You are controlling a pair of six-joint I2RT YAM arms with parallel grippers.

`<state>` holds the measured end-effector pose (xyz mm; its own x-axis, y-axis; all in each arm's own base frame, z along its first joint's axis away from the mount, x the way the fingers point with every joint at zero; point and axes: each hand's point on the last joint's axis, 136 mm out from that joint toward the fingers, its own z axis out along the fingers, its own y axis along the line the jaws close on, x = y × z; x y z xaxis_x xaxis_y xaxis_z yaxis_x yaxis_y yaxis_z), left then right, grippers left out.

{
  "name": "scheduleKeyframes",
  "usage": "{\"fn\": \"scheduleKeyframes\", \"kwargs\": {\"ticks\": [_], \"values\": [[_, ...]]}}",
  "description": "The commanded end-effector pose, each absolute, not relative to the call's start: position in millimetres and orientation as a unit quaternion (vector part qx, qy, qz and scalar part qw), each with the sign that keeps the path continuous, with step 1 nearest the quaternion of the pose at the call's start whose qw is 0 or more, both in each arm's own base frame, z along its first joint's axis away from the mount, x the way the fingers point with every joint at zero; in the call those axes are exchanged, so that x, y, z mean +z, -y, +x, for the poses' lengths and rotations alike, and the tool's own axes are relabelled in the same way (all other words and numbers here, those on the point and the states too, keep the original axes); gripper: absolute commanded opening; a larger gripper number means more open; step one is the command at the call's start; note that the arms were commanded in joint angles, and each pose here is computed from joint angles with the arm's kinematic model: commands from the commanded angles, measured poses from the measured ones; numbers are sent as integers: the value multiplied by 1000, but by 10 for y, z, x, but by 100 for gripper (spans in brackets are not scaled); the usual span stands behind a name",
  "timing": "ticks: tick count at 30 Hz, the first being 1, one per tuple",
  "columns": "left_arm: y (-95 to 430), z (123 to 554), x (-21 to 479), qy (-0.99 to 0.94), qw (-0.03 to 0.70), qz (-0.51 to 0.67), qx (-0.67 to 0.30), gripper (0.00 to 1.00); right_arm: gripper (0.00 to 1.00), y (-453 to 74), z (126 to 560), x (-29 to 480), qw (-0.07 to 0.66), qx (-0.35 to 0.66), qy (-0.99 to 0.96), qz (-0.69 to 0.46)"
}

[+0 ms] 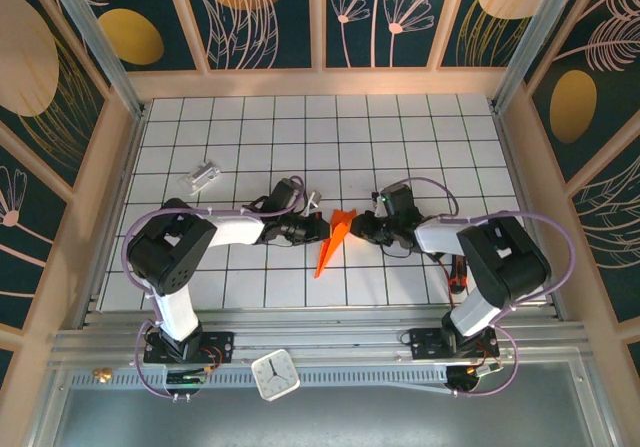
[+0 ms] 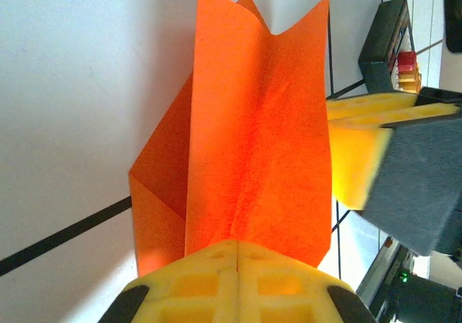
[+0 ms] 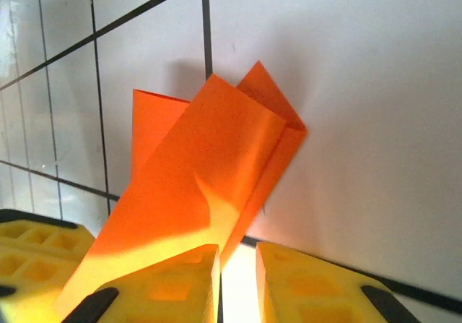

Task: Fold a paper plane with a square sheet of paper (pick it up from the middle)
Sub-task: Turn over a paper plane at the center of the table.

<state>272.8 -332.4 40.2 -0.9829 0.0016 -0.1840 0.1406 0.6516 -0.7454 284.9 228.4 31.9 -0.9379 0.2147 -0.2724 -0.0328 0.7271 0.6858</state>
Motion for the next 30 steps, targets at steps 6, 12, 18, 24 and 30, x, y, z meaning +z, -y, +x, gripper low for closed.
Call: {"fn": "scheduleKeyframes", "kwargs": {"ticks": [6,12,18,24,30], "values": [[3492,2669,545,-892,89,42,-441,0,28,-2201,2667,633,166,423,-886,93],[3579,2637,568,-891,87,53,-442,2,38,-2176,2604,668,159,439,-875,132],[3610,2597,531,-893,82,56,-438,2,44,-2272,2599,704,148,464,-862,141],[3621,2585,515,-894,80,60,-437,2,45,-2385,2675,770,147,475,-857,132],[3629,2579,499,-894,78,62,-436,2,45,-2489,2740,711,138,461,-868,124]]}}
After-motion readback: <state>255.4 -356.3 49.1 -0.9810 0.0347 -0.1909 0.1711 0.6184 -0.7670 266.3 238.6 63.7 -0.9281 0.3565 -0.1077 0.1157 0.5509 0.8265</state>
